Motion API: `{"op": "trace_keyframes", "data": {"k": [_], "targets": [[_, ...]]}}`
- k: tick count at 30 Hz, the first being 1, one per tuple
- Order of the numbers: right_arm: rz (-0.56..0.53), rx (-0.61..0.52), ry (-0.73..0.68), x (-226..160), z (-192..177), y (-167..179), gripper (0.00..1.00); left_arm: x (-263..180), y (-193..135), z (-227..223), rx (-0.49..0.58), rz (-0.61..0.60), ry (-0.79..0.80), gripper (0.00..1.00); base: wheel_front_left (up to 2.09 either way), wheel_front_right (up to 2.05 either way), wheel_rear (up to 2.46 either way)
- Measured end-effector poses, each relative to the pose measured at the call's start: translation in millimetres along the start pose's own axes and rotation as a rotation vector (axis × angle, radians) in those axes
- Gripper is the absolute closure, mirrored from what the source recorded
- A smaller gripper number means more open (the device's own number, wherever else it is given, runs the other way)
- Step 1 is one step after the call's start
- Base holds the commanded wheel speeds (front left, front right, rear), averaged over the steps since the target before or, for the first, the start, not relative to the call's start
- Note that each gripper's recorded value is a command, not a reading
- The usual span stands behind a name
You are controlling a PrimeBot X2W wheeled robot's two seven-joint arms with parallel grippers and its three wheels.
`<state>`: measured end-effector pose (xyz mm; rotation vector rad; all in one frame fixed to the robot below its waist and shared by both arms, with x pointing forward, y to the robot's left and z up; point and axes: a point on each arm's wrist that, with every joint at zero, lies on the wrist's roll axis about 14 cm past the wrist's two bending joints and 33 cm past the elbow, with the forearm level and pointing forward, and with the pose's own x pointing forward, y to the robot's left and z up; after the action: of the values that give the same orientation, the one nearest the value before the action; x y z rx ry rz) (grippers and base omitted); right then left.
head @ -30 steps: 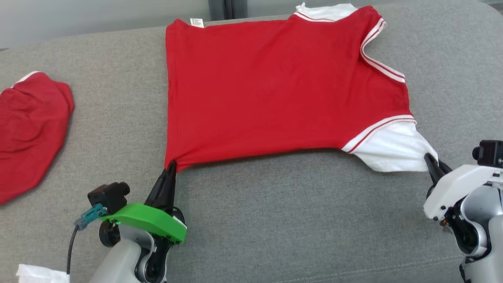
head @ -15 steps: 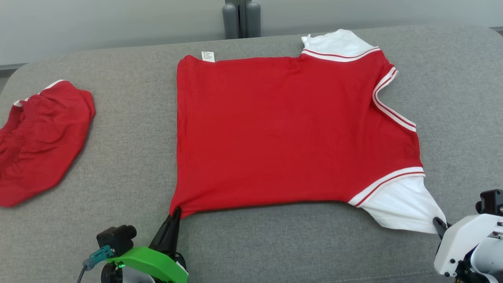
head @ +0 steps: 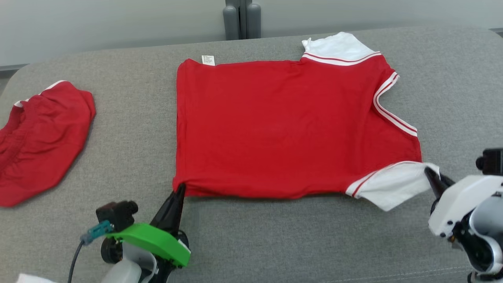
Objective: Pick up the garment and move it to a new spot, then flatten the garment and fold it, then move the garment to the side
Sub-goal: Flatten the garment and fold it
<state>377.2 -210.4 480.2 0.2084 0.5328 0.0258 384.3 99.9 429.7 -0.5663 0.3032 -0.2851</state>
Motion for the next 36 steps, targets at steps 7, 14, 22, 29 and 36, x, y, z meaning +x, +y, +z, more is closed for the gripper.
{"op": "trace_keyframes", "data": {"k": [7,14,22,29,36], "targets": [[0.027,-0.142,-0.017,37.2,43.3,5.7,1.0,34.5,-10.2,22.9,0.036,-0.026,0.019,1.0,0.0,0.0,0.0],[0.055,-0.233,-0.035,83.2,66.4,14.8,1.0,66.2,1.9,23.5,0.027,0.04,0.07,1.0,0.0,0.0,0.0],[0.061,-0.305,-0.041,124.3,71.0,16.9,1.0,89.9,21.8,20.3,0.027,0.11,0.085,1.0,0.0,0.0,0.0],[0.069,-0.32,-0.084,143.6,76.3,20.5,1.0,95.2,35.1,12.2,0.03,0.144,0.093,1.0,0.0,0.0,0.0],[0.055,-0.282,-0.116,146.9,75.8,17.8,0.0,96.2,33.9,14.1,0.062,0.13,0.062,0.0,0.0,0.0,0.0]]}}
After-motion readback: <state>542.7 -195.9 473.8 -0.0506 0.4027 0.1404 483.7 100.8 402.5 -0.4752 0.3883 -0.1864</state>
